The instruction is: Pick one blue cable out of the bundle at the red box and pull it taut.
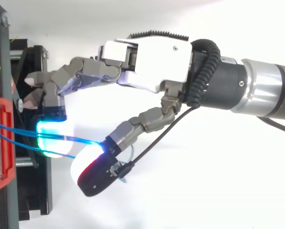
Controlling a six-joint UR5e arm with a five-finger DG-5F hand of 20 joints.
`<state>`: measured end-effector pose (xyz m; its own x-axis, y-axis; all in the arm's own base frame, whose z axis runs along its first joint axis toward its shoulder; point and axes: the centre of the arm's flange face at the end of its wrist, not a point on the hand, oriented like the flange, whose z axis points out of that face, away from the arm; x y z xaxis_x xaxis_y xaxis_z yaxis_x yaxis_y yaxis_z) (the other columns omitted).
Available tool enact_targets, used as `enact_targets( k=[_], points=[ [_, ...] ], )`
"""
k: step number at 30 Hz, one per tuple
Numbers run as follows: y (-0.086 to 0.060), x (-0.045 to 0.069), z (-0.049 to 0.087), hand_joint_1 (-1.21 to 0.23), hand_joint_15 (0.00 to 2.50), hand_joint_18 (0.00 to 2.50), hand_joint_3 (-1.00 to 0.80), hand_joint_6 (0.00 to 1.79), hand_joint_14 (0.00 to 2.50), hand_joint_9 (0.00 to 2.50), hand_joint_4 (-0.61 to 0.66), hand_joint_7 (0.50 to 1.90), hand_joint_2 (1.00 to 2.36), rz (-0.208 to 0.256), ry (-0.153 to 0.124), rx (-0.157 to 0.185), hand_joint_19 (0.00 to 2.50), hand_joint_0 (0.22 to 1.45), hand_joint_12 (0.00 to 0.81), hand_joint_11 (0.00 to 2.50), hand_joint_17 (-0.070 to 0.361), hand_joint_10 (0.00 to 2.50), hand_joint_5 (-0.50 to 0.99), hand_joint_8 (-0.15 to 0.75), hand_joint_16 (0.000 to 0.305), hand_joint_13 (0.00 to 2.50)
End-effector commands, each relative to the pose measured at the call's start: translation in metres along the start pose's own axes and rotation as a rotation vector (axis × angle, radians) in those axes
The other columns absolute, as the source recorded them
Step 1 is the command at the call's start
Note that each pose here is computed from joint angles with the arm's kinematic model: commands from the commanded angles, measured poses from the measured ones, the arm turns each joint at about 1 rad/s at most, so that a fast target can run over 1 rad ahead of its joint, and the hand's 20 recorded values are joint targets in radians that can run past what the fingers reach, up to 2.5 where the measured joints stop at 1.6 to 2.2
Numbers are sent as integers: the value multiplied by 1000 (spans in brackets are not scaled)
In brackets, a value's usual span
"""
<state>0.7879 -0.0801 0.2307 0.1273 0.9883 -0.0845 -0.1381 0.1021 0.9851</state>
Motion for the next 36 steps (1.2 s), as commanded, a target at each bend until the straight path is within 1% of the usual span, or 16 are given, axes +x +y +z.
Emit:
enact_targets(
  k=[1, 3, 6, 10, 11, 13, 16, 18, 21, 22, 25, 29, 31, 34, 35, 36],
  points=[
    [0, 1, 0, -915, 65, 259, -500, 920, 2, 446, 146, 829, 1000, 1, 1, 0, 13, 516, 389, 328, 132, 8, -242, 310, 59, 183],
    [0, 1, 0, -842, 72, 259, -500, 911, 2, 492, 170, 829, 1000, 1, 1, 0, 35, 489, 400, 334, 137, 5, -228, 336, 61, 191],
    [0, 1, 0, -786, 80, 254, -500, 902, 2, 527, 164, 844, 1000, -1, 1, 0, 55, 490, 401, 330, 137, 8, -214, 344, 61, 197],
    [0, 0, 0, -672, 85, 234, -500, 887, 3, 566, 151, 910, 1000, -1, -1, 0, 75, 549, 380, 325, 129, 6, -196, 340, 57, 201],
    [0, 1, 0, -674, 85, 234, -500, 887, 3, 568, 155, 913, 1000, 1, 1, 0, 81, 549, 379, 318, 128, 6, -196, 341, 57, 202],
    [0, 1, 0, -655, 86, 229, -420, 891, 2, 579, 145, 934, 1005, -1, 1, 0, 81, 589, 371, 320, 123, 6, -193, 341, 55, 208],
    [0, 1, 0, -674, 97, 238, -306, 903, 3, 587, 140, 967, 1011, -1, 1, 0, 86, 599, 370, 347, 121, 7, -194, 340, 54, 222],
    [0, 1, 0, -695, 97, 262, -228, 921, 3, 600, 154, 938, 1012, 1, 1, 1, 80, 604, 382, 359, 127, 6, -193, 352, 56, 233],
    [0, 2, 0, -705, 98, 293, -166, 935, 3, 619, 160, 931, 1011, 0, 2, 0, 79, 611, 392, 373, 132, 6, -190, 367, 59, 253],
    [1, 1, 0, -713, 94, 298, -161, 936, 4, 622, 154, 927, 1011, 0, 1, -2, 70, 616, 393, 372, 133, 6, -190, 370, 59, 257],
    [0, 1, 0, -773, 80, 306, -219, 936, 2, 602, 110, 931, 1014, -1, 1, 0, 63, 652, 369, 379, 122, 7, -195, 345, 54, 253],
    [0, 1, 0, -853, 74, 317, -313, 935, 3, 598, 111, 897, 1012, -1, 1, 0, 34, 691, 373, 381, 122, 7, -195, 335, 54, 263],
    [0, 1, 0, -873, 61, 329, -395, 930, 2, 590, 109, 878, 1006, 0, 1, 3, 12, 718, 376, 379, 122, 7, -194, 329, 54, 259],
    [0, 1, 0, -901, 50, 332, -499, 917, 0, 574, 106, 927, 1000, 1, 1, 1, 0, 759, 378, 370, 122, 7, -196, 325, 54, 254],
    [1, 2, 0, -913, 47, 330, -500, 917, 1, 572, 116, 949, 1000, 0, 2, 0, 0, 775, 377, 367, 122, 9, -196, 324, 54, 254],
    [0, 1, 0, -911, 46, 338, -500, 919, 3, 571, 124, 929, 1000, 1, 1, 1, 0, 782, 377, 368, 122, 7, -195, 321, 54, 255]
  ],
)
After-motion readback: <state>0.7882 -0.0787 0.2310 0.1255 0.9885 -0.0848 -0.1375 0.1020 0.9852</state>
